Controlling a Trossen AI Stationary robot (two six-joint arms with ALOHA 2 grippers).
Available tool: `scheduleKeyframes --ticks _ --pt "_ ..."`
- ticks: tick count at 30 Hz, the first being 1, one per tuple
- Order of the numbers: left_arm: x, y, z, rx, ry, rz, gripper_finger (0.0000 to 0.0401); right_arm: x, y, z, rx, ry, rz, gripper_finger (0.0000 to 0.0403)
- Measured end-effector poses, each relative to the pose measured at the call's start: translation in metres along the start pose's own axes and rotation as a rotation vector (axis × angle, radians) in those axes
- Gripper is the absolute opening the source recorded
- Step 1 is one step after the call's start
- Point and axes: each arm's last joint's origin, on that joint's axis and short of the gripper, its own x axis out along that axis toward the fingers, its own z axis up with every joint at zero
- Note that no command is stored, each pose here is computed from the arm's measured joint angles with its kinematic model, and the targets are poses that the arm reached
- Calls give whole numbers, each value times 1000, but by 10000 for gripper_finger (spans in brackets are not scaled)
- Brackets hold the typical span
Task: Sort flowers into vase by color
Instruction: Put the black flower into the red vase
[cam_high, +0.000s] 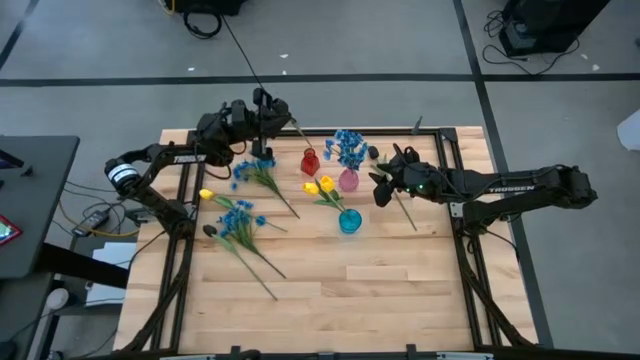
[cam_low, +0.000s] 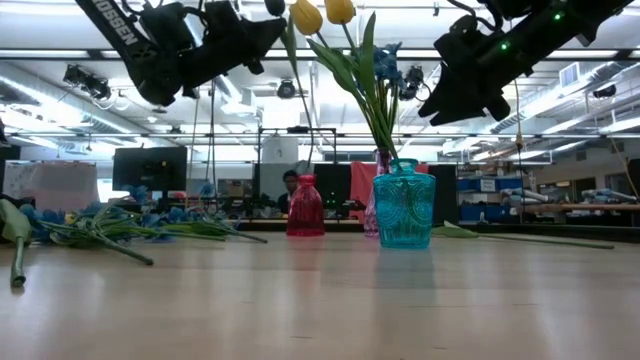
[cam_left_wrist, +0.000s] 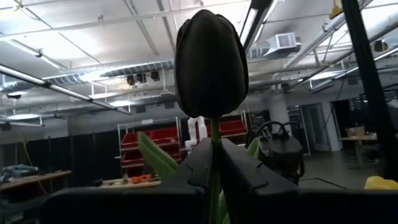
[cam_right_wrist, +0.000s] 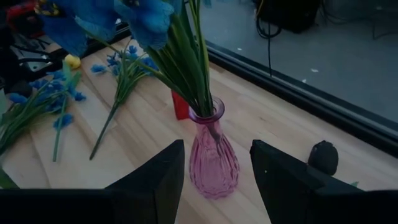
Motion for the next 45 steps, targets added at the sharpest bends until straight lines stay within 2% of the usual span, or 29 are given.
scheduleKeyframes --ticks 5,19,25,32,37,45 --pt "-1 4 1 7 3 15 32 0 0 0 2 -2 1 196" --pt "-4 7 -20 -34 141 77 32 0 0 0 -2 1 8 196" --pt "-8 11 -46 -153 209 100 32 0 0 0 -2 0 9 196" --pt "-14 14 -73 -213 272 114 32 0 1 1 -3 -4 12 196" --pt "-16 14 -82 -256 290 115 32 0 1 1 -3 1 24 196" --pt "-16 12 -82 -341 302 54 33 0 1 1 -3 2 29 196"
